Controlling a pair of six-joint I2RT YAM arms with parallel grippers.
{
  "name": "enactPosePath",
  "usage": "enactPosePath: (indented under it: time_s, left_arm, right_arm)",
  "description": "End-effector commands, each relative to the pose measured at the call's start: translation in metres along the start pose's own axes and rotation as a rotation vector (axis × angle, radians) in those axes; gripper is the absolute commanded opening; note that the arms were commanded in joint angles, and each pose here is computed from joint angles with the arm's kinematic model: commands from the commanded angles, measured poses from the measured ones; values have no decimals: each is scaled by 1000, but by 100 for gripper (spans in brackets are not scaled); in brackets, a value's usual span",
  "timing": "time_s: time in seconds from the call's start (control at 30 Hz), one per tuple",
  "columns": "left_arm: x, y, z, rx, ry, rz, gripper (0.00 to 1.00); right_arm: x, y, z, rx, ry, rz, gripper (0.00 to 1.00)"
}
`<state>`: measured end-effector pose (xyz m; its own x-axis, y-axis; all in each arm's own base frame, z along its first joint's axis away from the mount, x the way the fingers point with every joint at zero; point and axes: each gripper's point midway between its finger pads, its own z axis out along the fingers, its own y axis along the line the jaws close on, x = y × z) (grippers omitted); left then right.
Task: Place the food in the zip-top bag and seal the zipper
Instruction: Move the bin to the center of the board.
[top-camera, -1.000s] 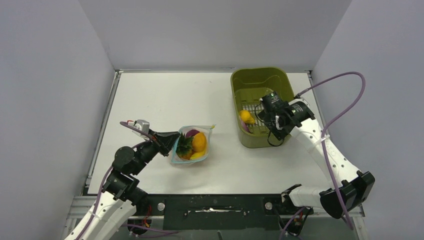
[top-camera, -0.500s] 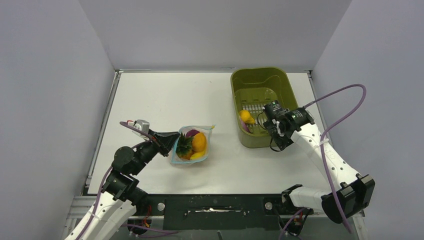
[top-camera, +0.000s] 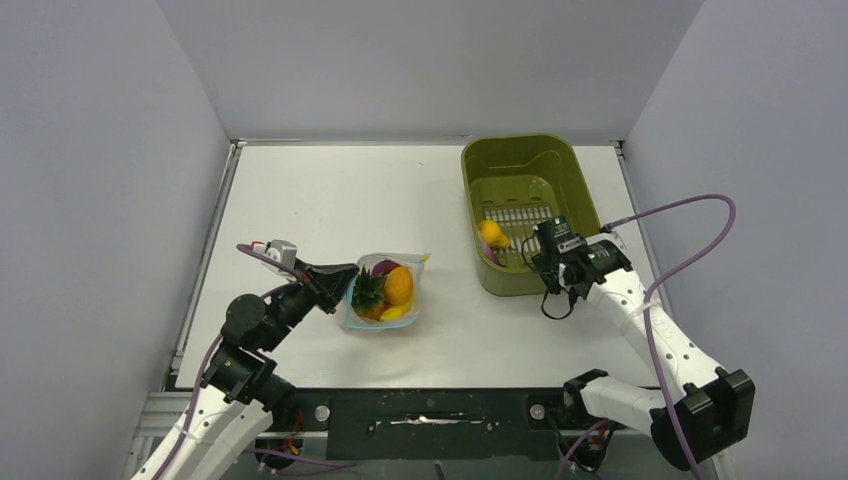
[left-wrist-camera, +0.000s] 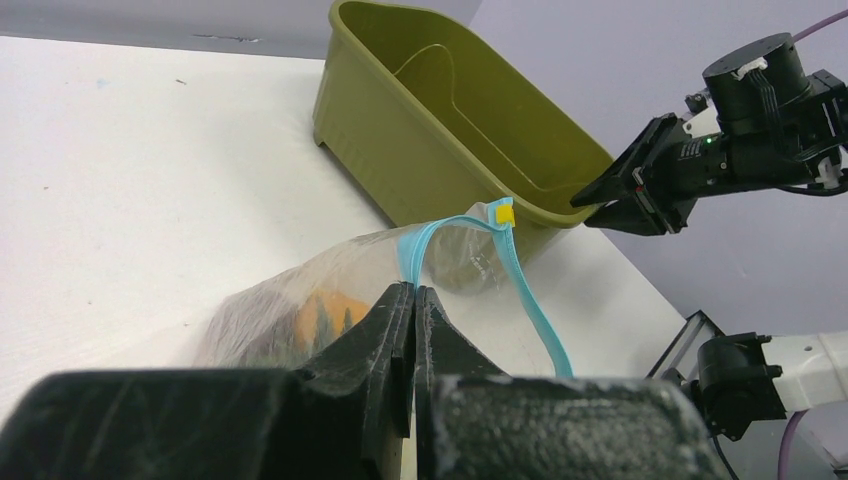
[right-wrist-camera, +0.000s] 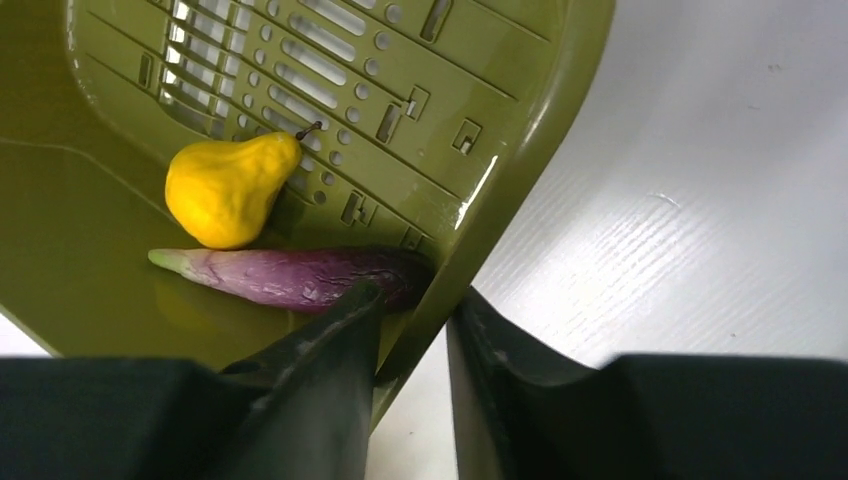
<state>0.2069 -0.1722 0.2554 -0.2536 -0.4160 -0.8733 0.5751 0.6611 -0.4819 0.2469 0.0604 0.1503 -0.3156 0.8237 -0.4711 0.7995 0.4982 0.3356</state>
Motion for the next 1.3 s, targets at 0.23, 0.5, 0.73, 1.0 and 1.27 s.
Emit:
enactPosePath:
  time_s: [0.23, 0.5, 0.73, 1.0, 1.27]
  left_arm:
    - [-25, -18, -3, 52, -61, 18, 0]
    - [-22, -14, -2, 43, -58, 28, 0]
    - [-22, -16, 2, 53, -55, 33, 0]
    - [-31, -22, 2, 65, -62, 47, 0]
    - [-40, -31, 1, 94, -75, 39, 0]
  right_arm:
    - [-8, 1, 9, -160, -68, 6, 1]
    - [-44, 6, -1, -267, -266, -35, 0]
    - [-72, 28, -8, -423, -497, -203, 0]
    - [-90, 22, 4, -242, -523, -305, 8]
    - [-90, 27, 16, -165, -375, -388, 46]
